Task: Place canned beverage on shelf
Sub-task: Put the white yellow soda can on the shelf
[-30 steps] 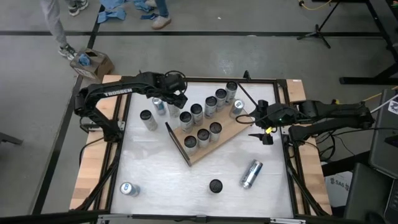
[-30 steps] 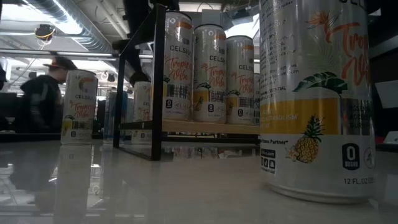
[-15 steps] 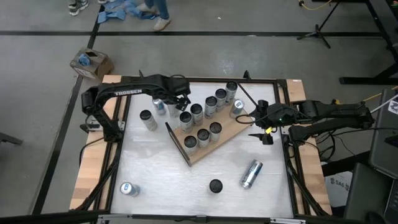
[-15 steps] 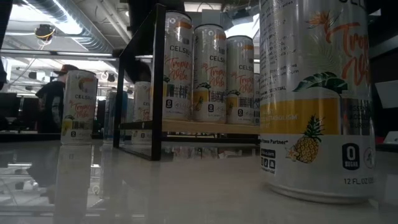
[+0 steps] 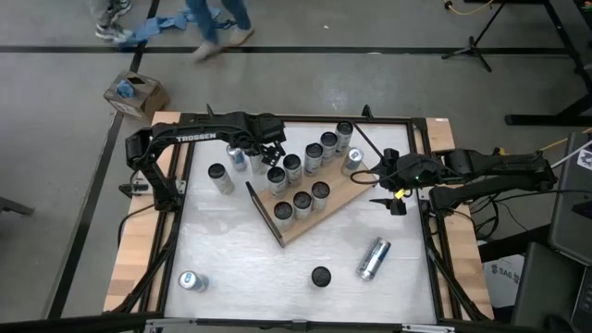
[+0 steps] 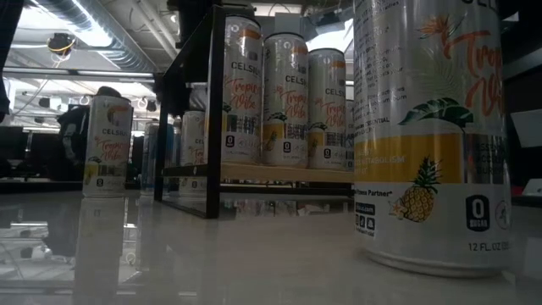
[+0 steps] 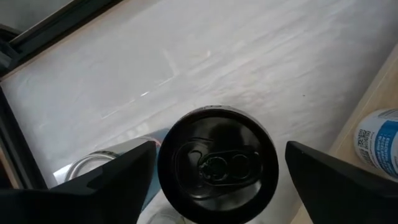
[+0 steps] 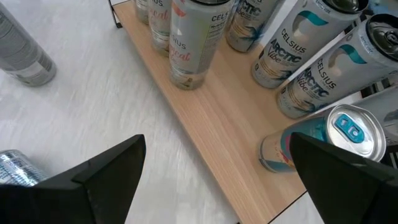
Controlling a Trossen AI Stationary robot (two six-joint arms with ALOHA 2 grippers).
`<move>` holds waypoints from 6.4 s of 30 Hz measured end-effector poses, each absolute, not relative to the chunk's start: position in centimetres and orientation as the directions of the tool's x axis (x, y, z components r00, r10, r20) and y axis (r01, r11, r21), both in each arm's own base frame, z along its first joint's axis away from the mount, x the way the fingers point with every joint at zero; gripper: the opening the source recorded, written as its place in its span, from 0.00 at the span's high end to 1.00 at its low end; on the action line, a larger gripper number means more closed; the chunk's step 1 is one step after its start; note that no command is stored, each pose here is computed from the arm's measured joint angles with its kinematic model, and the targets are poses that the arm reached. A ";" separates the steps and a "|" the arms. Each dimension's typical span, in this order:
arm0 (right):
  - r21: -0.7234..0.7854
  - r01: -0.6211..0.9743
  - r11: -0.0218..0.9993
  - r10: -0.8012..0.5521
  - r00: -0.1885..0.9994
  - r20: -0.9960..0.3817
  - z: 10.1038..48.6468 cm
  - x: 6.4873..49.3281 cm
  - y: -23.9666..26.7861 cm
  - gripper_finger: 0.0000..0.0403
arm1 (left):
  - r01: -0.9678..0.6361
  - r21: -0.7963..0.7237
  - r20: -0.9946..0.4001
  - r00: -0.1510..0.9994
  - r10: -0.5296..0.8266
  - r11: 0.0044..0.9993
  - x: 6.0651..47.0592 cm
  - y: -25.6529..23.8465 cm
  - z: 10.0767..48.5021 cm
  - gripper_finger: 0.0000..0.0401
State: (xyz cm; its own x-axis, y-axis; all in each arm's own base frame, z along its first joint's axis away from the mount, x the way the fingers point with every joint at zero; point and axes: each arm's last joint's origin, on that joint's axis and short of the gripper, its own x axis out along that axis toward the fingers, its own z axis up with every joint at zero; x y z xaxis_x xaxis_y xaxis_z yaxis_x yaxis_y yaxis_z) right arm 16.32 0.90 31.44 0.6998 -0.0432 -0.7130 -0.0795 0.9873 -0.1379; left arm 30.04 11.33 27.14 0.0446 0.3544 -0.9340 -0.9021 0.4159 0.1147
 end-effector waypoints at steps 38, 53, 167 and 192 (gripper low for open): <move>-0.143 -0.085 0.986 -0.043 0.699 -0.714 31.4 16.3 0.9 0.04 | -0.899 0.074 -0.941 0.081 0.329 0.432 29.9 11.2 29.0 0.39; -0.143 -0.085 0.986 -0.043 0.699 -0.714 31.4 16.3 0.9 0.04 | -0.868 0.098 -0.944 0.074 0.322 0.487 29.1 9.0 34.9 0.39; -0.142 -0.085 0.986 -0.043 0.699 -0.713 31.4 16.3 0.9 0.04 | -0.808 0.015 -0.960 0.153 0.235 0.589 31.3 -0.5 31.4 0.28; -0.142 -0.085 0.986 -0.043 0.699 -0.714 31.4 16.3 0.9 0.04 | -0.805 -0.002 -0.966 0.156 0.208 0.593 31.3 -0.6 31.4 0.19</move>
